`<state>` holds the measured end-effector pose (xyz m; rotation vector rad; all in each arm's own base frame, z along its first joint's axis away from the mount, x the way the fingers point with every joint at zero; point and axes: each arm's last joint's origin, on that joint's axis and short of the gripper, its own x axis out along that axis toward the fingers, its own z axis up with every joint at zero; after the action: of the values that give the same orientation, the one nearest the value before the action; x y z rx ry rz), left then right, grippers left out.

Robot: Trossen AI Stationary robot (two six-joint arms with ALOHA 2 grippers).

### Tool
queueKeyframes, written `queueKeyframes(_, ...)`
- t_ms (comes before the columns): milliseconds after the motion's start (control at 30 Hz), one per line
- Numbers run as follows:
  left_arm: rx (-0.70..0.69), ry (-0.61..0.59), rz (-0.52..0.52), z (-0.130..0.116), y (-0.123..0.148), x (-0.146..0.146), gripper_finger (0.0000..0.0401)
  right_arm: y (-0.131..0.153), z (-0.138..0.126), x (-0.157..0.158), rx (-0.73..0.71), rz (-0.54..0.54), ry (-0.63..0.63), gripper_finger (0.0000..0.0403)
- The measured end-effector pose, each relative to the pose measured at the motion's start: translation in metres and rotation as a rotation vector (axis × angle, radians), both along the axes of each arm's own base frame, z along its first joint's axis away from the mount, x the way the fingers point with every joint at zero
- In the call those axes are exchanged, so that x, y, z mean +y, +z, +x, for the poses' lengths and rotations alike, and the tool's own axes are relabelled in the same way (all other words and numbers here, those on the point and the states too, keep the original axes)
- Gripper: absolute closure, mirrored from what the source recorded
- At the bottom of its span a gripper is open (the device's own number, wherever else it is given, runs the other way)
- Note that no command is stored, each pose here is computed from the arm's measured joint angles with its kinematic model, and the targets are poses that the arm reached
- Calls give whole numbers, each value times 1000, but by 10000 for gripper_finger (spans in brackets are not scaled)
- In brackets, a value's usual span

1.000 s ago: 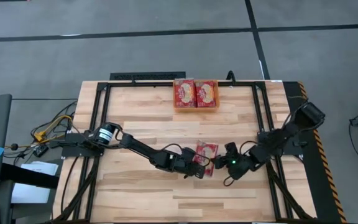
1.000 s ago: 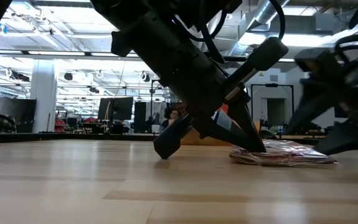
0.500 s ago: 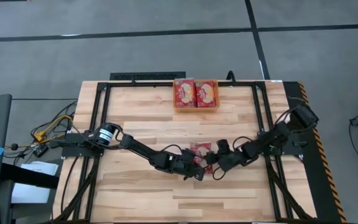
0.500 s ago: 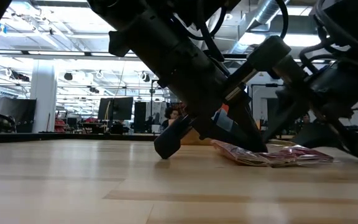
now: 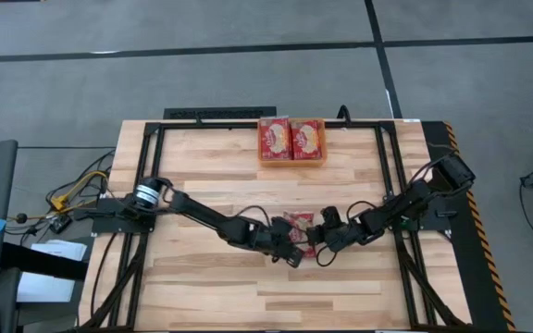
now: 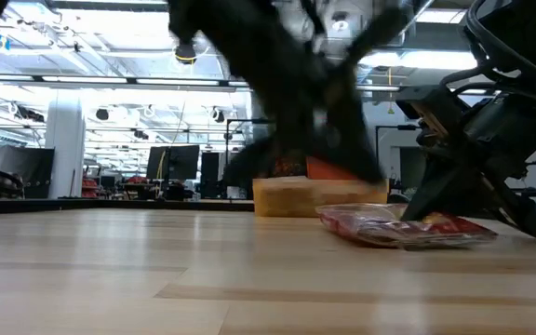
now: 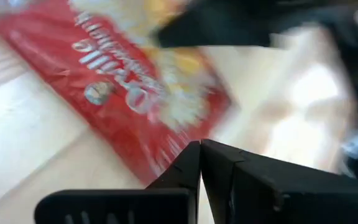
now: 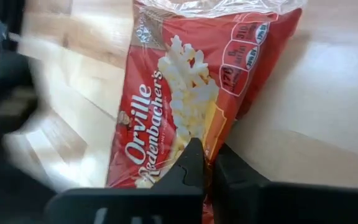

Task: Sort popcorn bags into baskets
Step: Put the red popcorn bag into the orange bin

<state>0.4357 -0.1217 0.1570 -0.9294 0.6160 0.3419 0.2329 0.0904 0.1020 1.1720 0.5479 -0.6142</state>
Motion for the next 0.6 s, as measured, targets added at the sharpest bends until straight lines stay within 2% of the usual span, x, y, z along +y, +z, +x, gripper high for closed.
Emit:
queueKeyframes(167,-6,-40,95,-27,68,9,401,19,2,-19,-18,-29,22,386)
queueKeyframes(300,-13,31,205,-60,118,19,401,45,3,-44,-83,-73,53,396)
queueKeyframes(433,-77,115,307,-94,164,27,401,75,-5,-83,-148,-115,13,392)
queueKeyframes(600,-95,217,441,-133,197,33,401,100,-31,-142,-160,-178,-96,393)
